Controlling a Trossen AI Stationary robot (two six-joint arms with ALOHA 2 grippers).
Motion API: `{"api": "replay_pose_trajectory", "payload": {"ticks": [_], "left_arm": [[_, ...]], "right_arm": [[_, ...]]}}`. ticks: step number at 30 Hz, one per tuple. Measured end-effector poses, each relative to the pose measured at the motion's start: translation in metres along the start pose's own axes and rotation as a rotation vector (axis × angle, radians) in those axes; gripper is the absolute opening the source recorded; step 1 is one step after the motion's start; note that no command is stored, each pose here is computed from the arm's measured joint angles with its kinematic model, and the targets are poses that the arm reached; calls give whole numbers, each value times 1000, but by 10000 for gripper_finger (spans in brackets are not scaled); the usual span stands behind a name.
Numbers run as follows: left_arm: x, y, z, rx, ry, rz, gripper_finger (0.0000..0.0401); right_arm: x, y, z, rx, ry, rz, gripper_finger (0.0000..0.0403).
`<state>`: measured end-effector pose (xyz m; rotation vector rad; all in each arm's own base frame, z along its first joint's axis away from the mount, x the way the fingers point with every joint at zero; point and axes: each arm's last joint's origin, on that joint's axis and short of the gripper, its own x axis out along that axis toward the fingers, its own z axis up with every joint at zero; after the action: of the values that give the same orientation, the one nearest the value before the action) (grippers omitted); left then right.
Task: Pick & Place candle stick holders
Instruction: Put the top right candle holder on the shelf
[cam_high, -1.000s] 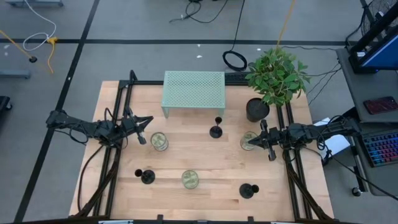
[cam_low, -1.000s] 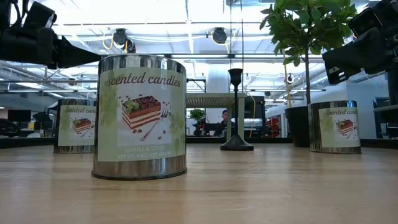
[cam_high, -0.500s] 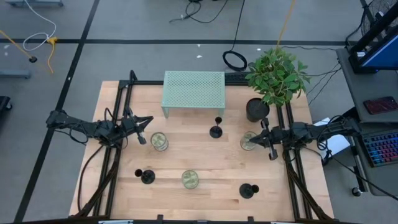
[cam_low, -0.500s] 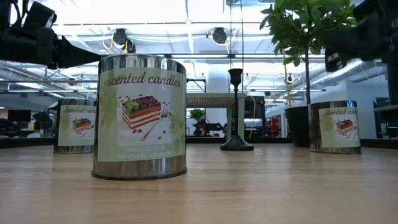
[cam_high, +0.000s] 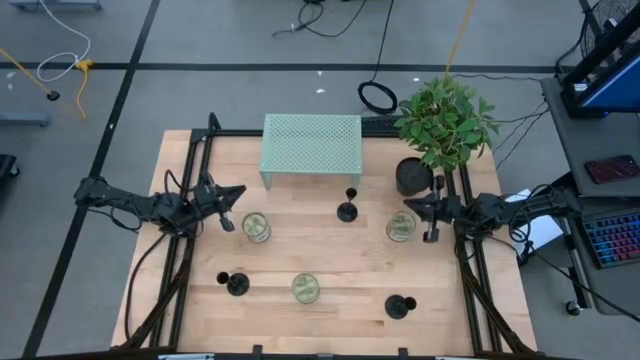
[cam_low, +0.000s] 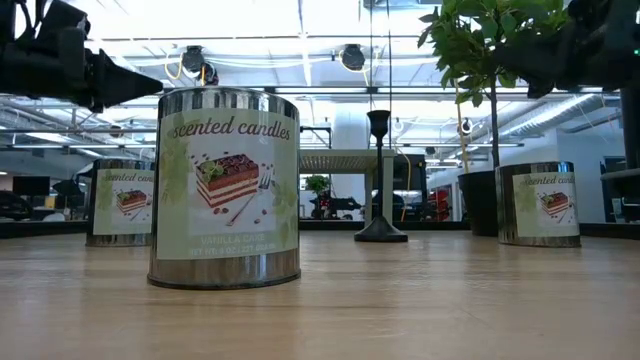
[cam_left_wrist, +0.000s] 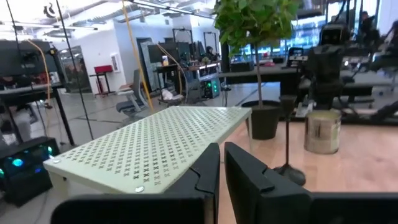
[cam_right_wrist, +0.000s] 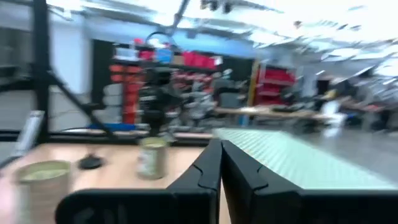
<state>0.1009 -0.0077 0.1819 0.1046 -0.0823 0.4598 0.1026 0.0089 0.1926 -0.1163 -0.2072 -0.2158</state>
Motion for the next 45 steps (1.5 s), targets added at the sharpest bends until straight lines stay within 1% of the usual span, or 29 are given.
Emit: {"api": "replay_pose_trajectory", "payload": {"ticks": [3,4,6,8,11,13,16,20,23,25,30,33,34,37,40,43,45], "left_arm": [[0,0,2,-3,-21,-15,31],[0,0,3,0,-27,-23,31],[0,-1,3,7,-33,-57,31],[0,-3,3,-9,-42,-107,31],[0,-4,3,-44,-49,-166,31],[0,-5,3,-40,-50,-170,35],[0,-4,4,-41,-58,-154,55],[0,-3,6,-61,-78,-166,99],[1,-3,6,-70,-80,-172,133],[2,-3,7,-97,-80,-165,152],[6,-5,8,-163,-86,-201,178],[9,-8,11,-206,-115,-245,177],[10,-9,11,-212,-123,-253,175],[13,-12,12,-238,-133,-269,170],[17,-16,10,-256,-112,-273,166],[21,-20,6,-241,-76,-276,164],[24,-22,7,-238,-71,-276,164]], "right_arm": [[1,-2,7,-55,-68,-22,4],[1,-2,9,-56,-90,-26,4],[1,-2,11,-24,-110,-29,4],[2,-2,10,-4,-100,-25,9],[4,0,7,-4,-76,-19,29],[6,1,6,-1,-64,-16,51],[8,2,3,48,-40,-9,91],[12,5,-2,95,1,-2,141],[17,7,-4,96,6,-1,167],[21,9,-4,101,-7,-2,176],[33,15,-11,140,-2,41,182],[42,16,-26,124,117,13,181],[49,17,-27,115,148,7,181],[69,17,-26,123,181,-25,179],[81,17,-37,117,262,-49,179],[92,15,-41,155,281,-79,179],[97,15,-49,188,323,-101,179]]}}
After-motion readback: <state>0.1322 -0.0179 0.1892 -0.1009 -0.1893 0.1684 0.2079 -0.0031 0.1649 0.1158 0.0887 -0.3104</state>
